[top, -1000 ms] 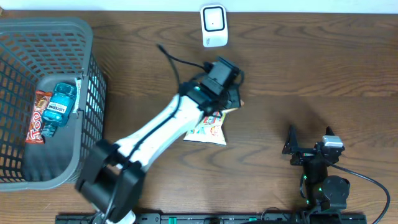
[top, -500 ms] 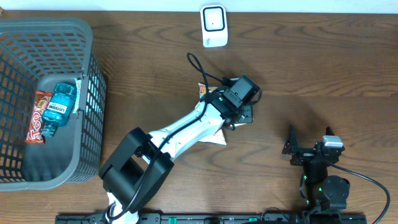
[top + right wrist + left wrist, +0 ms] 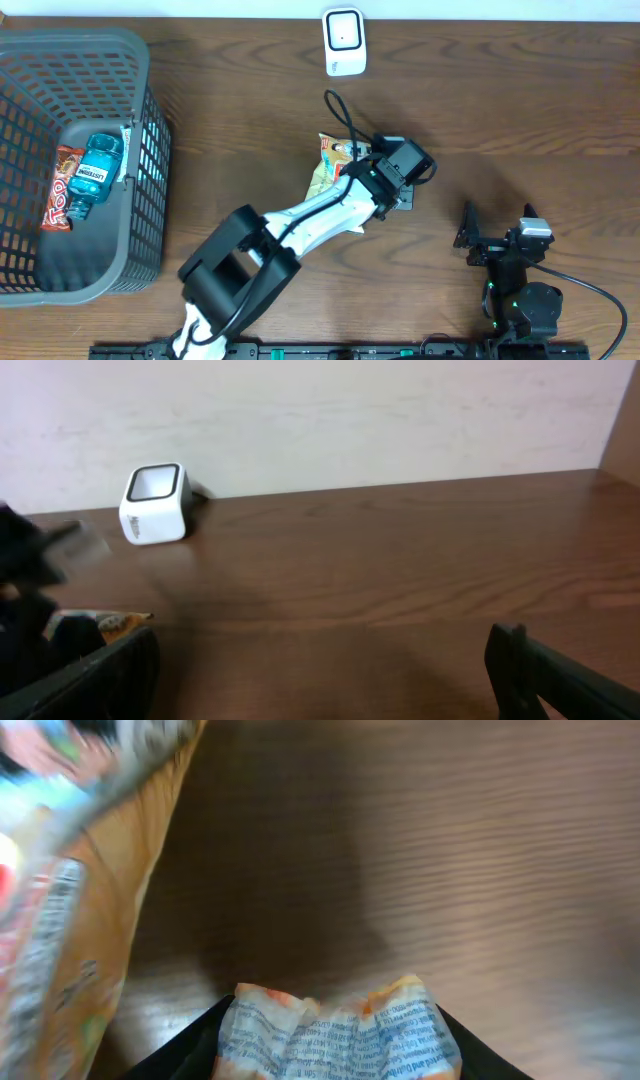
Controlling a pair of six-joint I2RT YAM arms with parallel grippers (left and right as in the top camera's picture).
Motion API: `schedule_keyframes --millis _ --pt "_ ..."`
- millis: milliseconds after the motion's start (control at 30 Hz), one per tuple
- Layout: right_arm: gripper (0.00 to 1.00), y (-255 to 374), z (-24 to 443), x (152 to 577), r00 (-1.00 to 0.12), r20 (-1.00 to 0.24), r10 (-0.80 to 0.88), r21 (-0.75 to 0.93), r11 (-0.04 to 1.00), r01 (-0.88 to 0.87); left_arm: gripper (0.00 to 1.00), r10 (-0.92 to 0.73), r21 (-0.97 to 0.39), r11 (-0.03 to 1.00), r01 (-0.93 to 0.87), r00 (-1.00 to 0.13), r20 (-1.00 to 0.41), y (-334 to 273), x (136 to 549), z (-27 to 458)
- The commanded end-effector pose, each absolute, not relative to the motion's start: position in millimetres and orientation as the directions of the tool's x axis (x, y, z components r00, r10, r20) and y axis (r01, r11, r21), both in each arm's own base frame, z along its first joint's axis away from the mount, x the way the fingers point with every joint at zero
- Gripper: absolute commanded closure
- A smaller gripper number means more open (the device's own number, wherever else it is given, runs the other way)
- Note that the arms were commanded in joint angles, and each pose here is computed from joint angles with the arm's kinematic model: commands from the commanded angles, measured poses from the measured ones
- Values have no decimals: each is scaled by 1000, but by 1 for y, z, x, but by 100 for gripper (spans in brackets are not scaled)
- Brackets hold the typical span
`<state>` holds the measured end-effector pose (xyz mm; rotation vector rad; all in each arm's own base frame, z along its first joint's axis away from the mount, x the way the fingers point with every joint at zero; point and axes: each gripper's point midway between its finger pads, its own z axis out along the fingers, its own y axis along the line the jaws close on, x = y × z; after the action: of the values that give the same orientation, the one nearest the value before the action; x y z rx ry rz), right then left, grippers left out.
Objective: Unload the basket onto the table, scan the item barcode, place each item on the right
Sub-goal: 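Carry the small orange packet out and place it right of the snack bag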
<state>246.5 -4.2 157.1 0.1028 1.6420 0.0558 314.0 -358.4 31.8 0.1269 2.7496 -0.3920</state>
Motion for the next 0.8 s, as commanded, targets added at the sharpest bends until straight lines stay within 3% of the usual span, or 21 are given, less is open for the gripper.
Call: schedule_keyframes --millis 0,133,233,633,733,767 --pt "1 -8 157 246 -68 -993 93 89 995 49 44 58 -209 968 138 -935 -350 -355 315 10" --pt "1 -8 157 246 -68 -993 93 89 995 49 28 66 -225 962 157 -929 -365 -359 318 19" --pt "1 -8 157 246 -68 -993 93 89 995 49 8 93 -239 949 205 -908 -408 -364 322 42" --pt "1 -8 157 246 -68 -993 93 89 995 49 6 122 -276 878 391 -741 -661 -348 331 201" --pt "1 -8 157 246 -68 -993 93 89 995 49 6 84 -195 930 311 -698 -711 -309 343 225" --pt "1 -8 157 246 -68 -993 93 89 995 49 11 80 -173 943 285 -696 -714 -299 346 226"
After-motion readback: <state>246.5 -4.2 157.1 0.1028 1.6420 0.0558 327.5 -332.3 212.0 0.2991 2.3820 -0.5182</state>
